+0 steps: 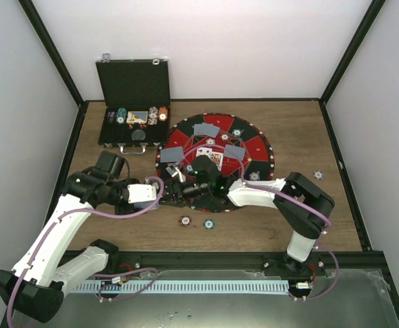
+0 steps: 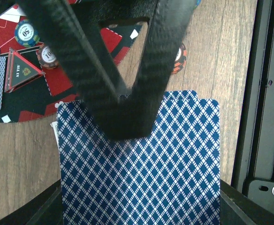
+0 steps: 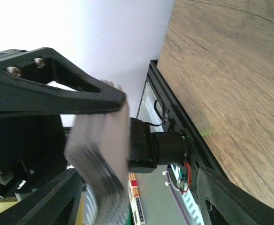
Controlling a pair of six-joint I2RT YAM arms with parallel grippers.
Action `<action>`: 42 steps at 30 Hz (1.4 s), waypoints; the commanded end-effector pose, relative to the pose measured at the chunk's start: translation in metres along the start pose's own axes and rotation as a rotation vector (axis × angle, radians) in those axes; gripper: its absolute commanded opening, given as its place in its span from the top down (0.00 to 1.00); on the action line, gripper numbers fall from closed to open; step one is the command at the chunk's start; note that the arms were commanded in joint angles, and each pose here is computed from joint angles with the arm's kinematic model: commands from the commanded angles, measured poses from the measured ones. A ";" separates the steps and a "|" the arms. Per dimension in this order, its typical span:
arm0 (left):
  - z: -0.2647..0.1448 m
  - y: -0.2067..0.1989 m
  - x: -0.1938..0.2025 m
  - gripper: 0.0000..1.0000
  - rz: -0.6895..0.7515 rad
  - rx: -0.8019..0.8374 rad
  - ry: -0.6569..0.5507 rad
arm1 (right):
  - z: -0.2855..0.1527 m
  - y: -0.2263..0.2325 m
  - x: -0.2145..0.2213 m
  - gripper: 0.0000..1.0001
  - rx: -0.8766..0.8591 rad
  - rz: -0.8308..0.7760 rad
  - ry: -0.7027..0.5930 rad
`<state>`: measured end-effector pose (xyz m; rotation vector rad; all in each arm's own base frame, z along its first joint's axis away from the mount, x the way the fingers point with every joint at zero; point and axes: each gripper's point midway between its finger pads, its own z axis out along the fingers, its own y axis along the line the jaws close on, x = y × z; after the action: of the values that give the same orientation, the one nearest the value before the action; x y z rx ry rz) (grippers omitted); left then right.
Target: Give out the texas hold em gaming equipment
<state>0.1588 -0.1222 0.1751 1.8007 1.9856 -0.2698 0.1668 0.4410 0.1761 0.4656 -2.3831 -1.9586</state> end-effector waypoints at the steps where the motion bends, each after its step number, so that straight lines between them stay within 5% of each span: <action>1: -0.008 0.003 -0.011 0.92 0.010 -0.014 -0.044 | 0.018 0.021 -0.006 0.30 -0.019 -0.054 0.025; 13: -0.008 0.003 -0.009 0.92 0.015 -0.022 -0.038 | 0.041 -0.001 -0.008 0.32 0.014 -0.024 0.074; 42: -0.015 0.004 -0.017 0.92 0.025 -0.031 -0.069 | -0.019 -0.077 -0.011 0.42 0.216 0.099 -0.024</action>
<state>0.1641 -0.1199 0.1739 1.7988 1.9924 -0.2355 0.1806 0.4385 0.1663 0.5565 -2.3998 -1.9385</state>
